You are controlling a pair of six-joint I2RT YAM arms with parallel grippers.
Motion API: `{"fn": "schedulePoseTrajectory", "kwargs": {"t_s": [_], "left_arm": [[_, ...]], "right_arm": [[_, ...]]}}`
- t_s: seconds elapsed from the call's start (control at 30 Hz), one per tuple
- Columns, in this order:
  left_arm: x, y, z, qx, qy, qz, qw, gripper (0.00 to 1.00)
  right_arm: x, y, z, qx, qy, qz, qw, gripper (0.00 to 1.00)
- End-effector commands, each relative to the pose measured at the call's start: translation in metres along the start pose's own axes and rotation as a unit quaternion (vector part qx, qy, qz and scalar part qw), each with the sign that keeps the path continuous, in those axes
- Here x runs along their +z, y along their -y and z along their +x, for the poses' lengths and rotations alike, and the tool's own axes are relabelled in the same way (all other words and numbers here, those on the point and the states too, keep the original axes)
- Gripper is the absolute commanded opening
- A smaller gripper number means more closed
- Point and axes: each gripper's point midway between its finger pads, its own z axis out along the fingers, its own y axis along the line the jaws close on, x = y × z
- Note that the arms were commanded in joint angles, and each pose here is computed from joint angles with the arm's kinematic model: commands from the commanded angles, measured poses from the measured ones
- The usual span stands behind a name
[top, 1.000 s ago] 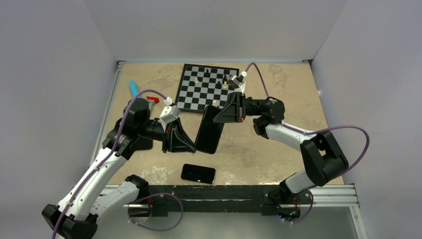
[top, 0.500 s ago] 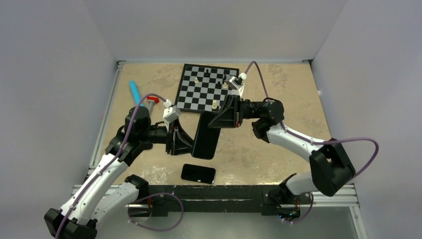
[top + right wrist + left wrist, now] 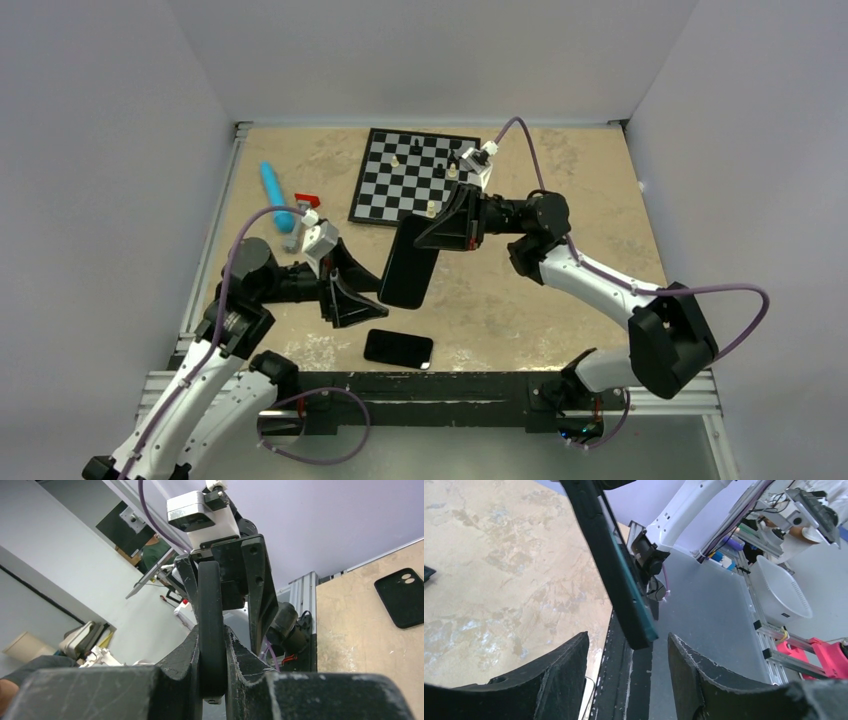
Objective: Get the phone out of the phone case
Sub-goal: Remove the phone case from the phone.
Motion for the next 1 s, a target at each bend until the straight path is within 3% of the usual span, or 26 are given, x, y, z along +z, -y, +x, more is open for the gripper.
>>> {"fn": "schedulePoseTrajectory", "kwargs": {"t_s": [0.0,0.1,0.33,0.97], "left_arm": [[-0.002,0.021,-0.016,0.036,0.029,0.046,0.998,0.63],[-0.002,0.021,-0.019,0.047,0.030,0.042,0.998,0.57],[0.002,0.008,-0.015,0.040,0.011,0.025,0.999,0.28],[0.003,-0.040,-0.007,0.023,-0.017,-0.086,0.996,0.01]], "right_arm": [[0.005,-0.019,-0.022,-0.042,0.035,-0.018,0.998,0.00],[0.005,-0.020,-0.023,-0.039,0.036,-0.022,0.998,0.00],[0.005,-0.026,-0.021,-0.032,0.034,-0.044,0.998,0.00],[0.000,-0.058,-0.021,-0.017,0.038,-0.102,0.994,0.00]]}}
